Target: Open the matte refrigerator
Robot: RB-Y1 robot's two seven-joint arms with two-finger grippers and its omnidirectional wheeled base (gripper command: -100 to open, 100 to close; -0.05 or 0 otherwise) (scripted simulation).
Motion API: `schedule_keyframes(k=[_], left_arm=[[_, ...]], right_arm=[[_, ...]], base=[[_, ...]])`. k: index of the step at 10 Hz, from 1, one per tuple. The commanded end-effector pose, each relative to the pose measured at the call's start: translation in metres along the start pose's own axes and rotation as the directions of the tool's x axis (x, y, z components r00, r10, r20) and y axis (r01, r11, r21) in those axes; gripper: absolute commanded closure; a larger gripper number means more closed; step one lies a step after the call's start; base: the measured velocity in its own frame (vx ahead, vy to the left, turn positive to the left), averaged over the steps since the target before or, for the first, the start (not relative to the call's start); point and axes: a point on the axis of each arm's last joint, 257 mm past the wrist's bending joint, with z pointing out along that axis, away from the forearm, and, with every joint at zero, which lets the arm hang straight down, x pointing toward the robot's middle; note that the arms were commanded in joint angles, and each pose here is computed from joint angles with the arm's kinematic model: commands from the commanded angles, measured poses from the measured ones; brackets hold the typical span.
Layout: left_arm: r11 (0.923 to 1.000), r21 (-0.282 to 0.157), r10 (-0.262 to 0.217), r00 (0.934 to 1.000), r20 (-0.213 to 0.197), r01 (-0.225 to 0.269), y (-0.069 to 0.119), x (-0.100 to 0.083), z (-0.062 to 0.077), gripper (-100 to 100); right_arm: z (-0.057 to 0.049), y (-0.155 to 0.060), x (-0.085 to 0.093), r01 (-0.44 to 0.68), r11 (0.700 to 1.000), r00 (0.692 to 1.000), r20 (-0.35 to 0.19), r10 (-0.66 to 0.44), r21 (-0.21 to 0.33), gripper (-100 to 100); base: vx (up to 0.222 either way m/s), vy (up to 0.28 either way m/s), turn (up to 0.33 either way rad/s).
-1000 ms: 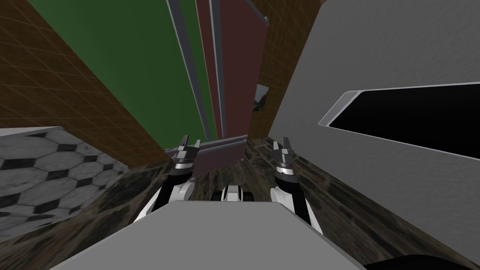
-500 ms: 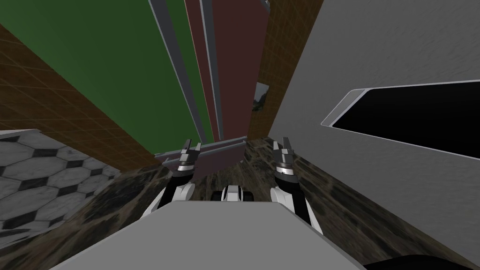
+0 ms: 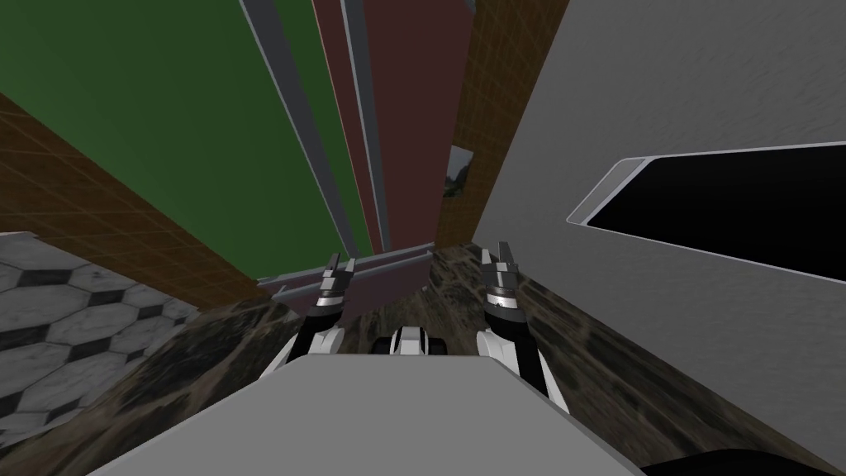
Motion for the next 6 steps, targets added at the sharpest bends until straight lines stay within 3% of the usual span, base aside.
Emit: schedule_keyframes(k=[1, 6], left_arm=[[0.9998, -0.02, 0.005, 1.0, 0.005, -0.004, 0.016, -0.004, -0.01, -100], [0.9983, -0.057, 0.012, 0.9998, 0.016, -0.011, 0.045, -0.011, -0.03, -100]], right_arm=[[0.0, 0.0, 0.0, 0.0, 1.0, 1.0, 0.0, 0.0, 0.0, 0], [0.0, 0.0, 0.0, 0.0, 1.0, 1.0, 0.0, 0.0, 0.0, 0]], base=[[0.1, -0.028, -0.012], [0.095, -0.03, -0.011]])
